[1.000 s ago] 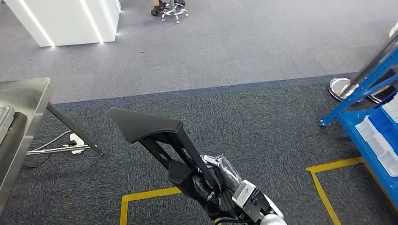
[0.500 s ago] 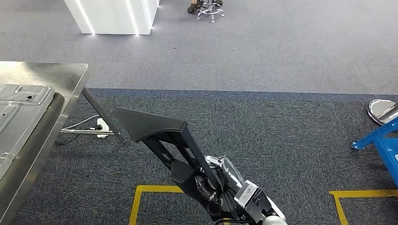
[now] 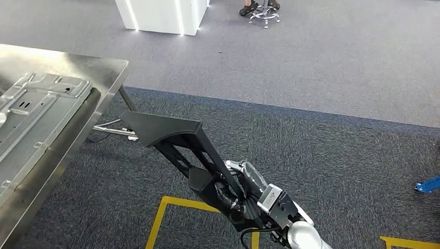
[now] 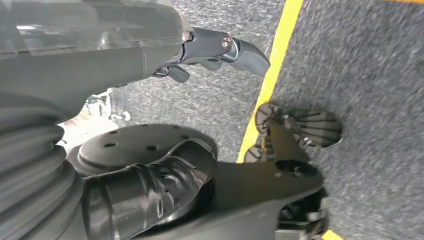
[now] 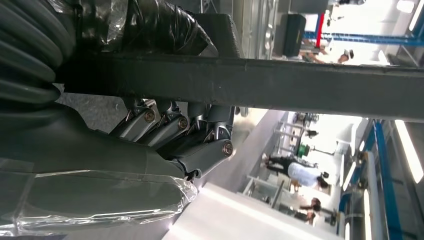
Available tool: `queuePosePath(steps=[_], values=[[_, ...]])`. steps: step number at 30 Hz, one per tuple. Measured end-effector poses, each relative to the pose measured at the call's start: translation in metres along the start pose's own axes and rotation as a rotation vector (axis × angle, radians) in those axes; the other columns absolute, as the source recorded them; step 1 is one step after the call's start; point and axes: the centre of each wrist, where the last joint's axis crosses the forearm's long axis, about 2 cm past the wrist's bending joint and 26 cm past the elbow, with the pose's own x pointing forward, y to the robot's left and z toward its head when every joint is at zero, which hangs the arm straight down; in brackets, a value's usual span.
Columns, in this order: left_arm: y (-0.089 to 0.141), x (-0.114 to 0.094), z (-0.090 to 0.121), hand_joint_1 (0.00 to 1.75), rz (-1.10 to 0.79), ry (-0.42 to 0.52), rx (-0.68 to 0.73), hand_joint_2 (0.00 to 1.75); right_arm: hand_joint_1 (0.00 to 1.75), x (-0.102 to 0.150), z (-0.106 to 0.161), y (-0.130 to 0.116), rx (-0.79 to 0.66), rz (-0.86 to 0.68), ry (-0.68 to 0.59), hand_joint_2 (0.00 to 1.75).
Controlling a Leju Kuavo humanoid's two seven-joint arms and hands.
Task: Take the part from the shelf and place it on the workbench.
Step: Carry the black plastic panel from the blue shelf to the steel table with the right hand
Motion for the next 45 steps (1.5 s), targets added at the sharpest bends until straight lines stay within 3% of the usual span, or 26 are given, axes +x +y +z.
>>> queuePosePath(steps=[45], values=[[-0.009,0.018,-0.002,0.0,-0.105,0.015,0.003,1.75,1.75,-0.003,0.022,0.004,-0.045,0.025,0.021,1.75]])
